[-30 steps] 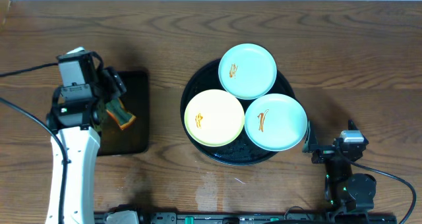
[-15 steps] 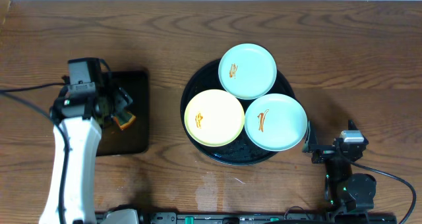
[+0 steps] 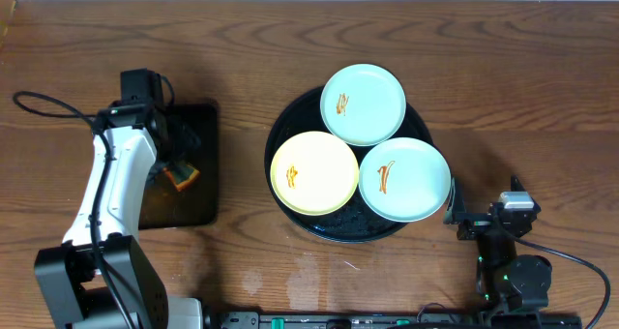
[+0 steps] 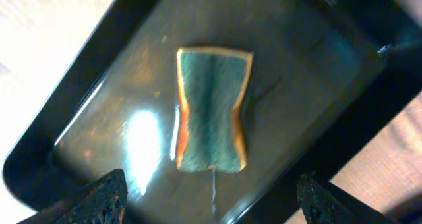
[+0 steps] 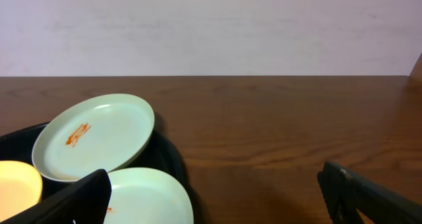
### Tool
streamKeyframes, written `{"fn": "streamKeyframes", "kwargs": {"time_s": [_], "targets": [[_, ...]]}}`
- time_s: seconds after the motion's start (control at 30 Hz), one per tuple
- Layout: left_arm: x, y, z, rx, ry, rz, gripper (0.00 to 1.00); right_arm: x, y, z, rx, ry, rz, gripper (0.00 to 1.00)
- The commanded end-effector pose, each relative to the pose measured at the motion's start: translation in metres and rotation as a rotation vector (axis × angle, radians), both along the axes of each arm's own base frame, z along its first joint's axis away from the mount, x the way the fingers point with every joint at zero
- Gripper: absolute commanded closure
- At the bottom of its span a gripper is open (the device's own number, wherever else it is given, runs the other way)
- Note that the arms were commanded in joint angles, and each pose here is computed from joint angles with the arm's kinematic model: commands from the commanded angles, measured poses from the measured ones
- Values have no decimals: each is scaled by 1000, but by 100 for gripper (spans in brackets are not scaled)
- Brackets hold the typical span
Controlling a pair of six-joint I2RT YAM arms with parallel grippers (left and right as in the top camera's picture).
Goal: Clean dirty plates on tray and stack at the side
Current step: 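Lower the left gripper onto the sponge in the black tray and grasp it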
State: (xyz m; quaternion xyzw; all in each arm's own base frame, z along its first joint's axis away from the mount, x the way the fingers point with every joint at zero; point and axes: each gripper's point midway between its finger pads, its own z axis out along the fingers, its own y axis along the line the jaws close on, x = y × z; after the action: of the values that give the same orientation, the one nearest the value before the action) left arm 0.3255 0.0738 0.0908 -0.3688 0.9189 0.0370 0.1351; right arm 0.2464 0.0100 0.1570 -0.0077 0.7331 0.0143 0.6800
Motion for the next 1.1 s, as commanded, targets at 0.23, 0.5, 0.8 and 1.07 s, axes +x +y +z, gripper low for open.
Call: {"fn": "streamKeyframes", "kwargs": {"time_s": [0.23,0.5,0.8,1.07], "targets": [[-2,-2,-36,-21,88,5,17,0,0,-1,-10,4,0,1],[-7,-3,-67,-34,177,6,21,0,0,-1,-10,4,0,1],[-9,-3,-77,-39,202,13,37,0,0,-1,-10,4,0,1],[-14,-1,-95,-34,241,12,37,0,0,-1,-10,4,0,1]]}}
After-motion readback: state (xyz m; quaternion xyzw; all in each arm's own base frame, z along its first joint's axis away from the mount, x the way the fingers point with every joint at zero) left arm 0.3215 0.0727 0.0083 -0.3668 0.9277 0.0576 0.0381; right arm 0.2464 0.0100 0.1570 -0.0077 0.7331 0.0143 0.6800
